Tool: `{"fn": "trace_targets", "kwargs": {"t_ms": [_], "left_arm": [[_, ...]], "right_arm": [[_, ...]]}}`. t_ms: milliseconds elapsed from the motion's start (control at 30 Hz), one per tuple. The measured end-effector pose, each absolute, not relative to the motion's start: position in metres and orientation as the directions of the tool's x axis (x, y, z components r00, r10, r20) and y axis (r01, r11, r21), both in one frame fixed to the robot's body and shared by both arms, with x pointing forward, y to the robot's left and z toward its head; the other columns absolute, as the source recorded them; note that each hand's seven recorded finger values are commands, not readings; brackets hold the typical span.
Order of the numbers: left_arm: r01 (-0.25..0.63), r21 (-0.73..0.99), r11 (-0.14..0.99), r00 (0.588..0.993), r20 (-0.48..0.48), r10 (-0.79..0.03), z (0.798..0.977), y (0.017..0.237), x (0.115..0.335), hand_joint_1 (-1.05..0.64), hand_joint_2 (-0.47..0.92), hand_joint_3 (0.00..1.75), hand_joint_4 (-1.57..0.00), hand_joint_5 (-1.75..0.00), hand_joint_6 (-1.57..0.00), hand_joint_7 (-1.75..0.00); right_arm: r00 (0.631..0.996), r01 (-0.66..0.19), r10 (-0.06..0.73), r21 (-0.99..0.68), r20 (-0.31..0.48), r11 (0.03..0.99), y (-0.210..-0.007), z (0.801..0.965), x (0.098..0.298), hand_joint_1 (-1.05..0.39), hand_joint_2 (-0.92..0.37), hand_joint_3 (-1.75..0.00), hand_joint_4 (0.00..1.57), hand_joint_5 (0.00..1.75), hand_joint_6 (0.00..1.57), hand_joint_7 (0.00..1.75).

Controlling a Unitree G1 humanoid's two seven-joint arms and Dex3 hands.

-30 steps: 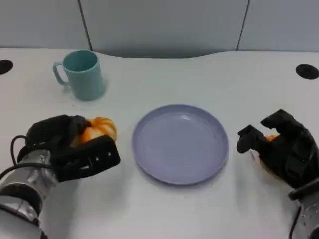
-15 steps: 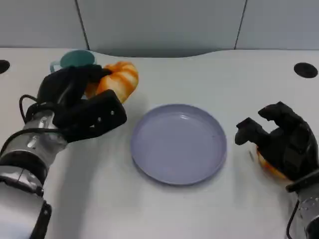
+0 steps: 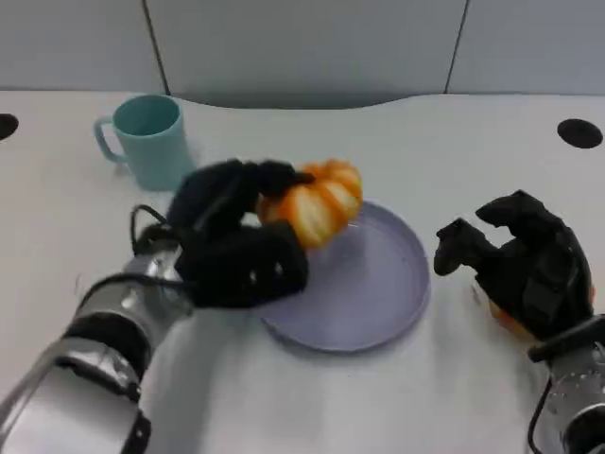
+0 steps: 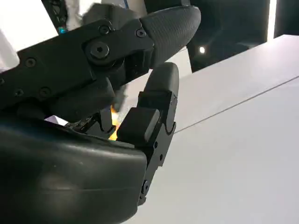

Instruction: Grasp the bread from the table and place it into the plate.

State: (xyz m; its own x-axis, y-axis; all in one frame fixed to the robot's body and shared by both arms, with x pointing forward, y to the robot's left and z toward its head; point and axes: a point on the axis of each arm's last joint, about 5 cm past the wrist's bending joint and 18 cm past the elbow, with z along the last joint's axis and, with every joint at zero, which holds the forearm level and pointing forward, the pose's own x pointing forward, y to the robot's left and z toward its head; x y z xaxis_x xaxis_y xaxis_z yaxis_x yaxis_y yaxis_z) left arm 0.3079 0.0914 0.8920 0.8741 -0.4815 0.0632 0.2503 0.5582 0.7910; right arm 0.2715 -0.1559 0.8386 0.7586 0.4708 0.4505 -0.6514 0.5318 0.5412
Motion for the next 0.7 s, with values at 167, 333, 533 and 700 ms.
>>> {"fn": "trace_targets", "kwargs": {"t_ms": [167, 333, 533, 700], "left_arm": [[0.347, 0.824, 0.447, 0.861, -0.091, -0.5, 0.889, 0.099, 0.31, -0.99, 0.92, 0.36, -0.09, 0.0, -0.46, -0.01], [0.386, 0.801, 0.457, 0.858, -0.13, -0.496, 0.892, 0.108, 0.312, -1.05, 0.92, 0.52, -0.2, -0.08, -0.77, -0.11], [0.4, 0.684, 0.61, 0.874, -0.084, -0.479, 0.9, 0.114, 0.316, -1.05, 0.92, 0.52, -0.24, -0.1, -0.84, -0.04], [0.427, 0.593, 0.683, 0.873, -0.074, -0.481, 0.904, 0.119, 0.319, -1.05, 0.92, 0.51, -0.25, -0.11, -0.82, -0.02]], "right_arm": [[0.759, -0.65, 0.473, 0.546, 0.446, 0.528, -0.156, 0.838, 0.271, -0.49, -0.92, -0.03, 0.83, 1.21, 0.99, 0.51], [0.759, -0.651, 0.477, 0.543, 0.443, 0.531, -0.156, 0.838, 0.271, -0.51, -0.92, -0.03, 0.82, 1.25, 0.98, 0.52], [0.763, -0.646, 0.481, 0.546, 0.433, 0.533, -0.154, 0.838, 0.272, -0.5, -0.91, -0.05, 0.83, 1.21, 1.0, 0.47], [0.767, -0.641, 0.478, 0.55, 0.429, 0.535, -0.154, 0.838, 0.272, -0.46, -0.91, -0.02, 0.85, 1.2, 1.02, 0.42]]}}
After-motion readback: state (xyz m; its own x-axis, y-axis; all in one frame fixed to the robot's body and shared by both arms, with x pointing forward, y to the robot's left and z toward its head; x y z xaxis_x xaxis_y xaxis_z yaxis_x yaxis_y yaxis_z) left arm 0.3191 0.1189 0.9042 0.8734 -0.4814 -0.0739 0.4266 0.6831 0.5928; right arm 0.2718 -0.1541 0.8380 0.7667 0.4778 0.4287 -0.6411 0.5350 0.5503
